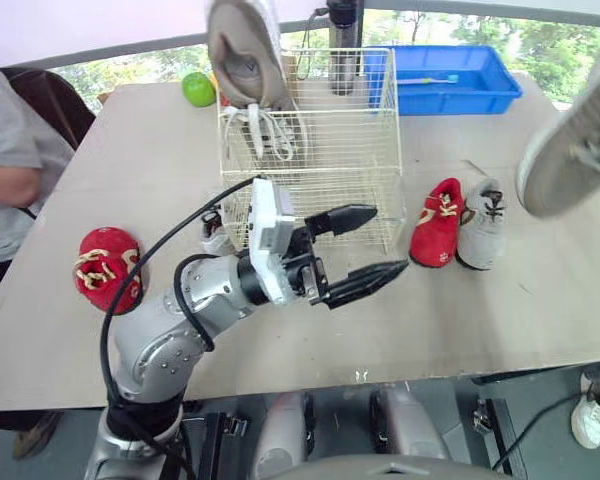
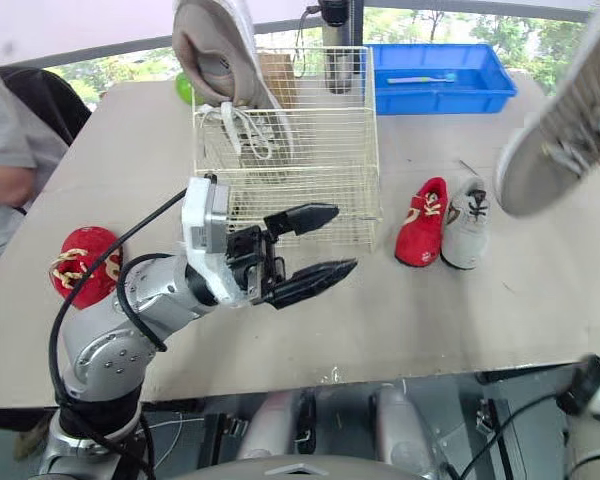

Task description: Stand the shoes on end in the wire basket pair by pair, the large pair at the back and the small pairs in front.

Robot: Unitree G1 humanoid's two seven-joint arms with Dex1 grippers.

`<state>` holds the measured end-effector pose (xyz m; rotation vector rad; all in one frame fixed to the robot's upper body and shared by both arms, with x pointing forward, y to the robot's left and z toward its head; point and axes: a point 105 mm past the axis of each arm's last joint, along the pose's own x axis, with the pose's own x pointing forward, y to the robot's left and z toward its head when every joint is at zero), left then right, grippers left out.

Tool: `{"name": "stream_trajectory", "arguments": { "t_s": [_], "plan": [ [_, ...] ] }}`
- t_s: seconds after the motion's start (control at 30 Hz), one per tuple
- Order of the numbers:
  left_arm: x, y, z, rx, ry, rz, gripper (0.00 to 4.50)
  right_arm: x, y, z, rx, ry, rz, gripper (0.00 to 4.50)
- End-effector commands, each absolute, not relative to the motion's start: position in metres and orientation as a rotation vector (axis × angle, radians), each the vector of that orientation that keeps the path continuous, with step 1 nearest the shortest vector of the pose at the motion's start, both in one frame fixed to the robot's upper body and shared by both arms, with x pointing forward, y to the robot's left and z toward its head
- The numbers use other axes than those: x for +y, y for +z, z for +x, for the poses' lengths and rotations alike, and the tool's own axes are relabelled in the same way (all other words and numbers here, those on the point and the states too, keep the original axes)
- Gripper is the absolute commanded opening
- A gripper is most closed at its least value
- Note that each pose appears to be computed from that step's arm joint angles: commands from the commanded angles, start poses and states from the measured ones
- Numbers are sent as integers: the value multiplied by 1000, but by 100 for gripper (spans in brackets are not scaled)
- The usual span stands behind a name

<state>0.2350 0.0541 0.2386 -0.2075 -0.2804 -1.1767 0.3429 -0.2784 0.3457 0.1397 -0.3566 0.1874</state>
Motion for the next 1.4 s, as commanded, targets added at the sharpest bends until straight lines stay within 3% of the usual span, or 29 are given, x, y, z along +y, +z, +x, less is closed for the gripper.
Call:
{"name": "stream_trajectory", "arguments": {
  "t_s": [0.03, 0.1, 0.2, 0.4, 0.73, 1.0, 1.17, 1.3, 1.4],
  "plan": [
    [75, 249, 237, -383, -1044, -215, 450, -214, 402, 347, -547, 304, 17, 5],
    [92, 247, 230, -407, -1032, -224, 450, -174, 424, 355, -623, 377, 7, 5],
    [107, 247, 228, -432, -994, -235, 450, -154, 435, 361, -666, 402, 33, 5],
    [149, 236, 213, -402, -839, -131, 450, -94, 446, 354, -781, 490, -83, 5],
    [162, 230, 208, -380, -831, -77, 450, -77, 432, 362, -818, 489, -163, 5],
    [159, 229, 213, -383, -839, -77, 450, -76, 460, 359, -911, 469, -126, 5],
    [161, 229, 215, -397, -824, -67, 450, -73, 438, 378, -874, 462, -126, 5],
    [165, 229, 216, -415, -797, -55, 450, -73, 377, 408, -730, 463, -113, 5],
    [166, 229, 215, -418, -793, -48, 450, -73, 340, 414, -654, 464, -102, 5]
  ]
}}
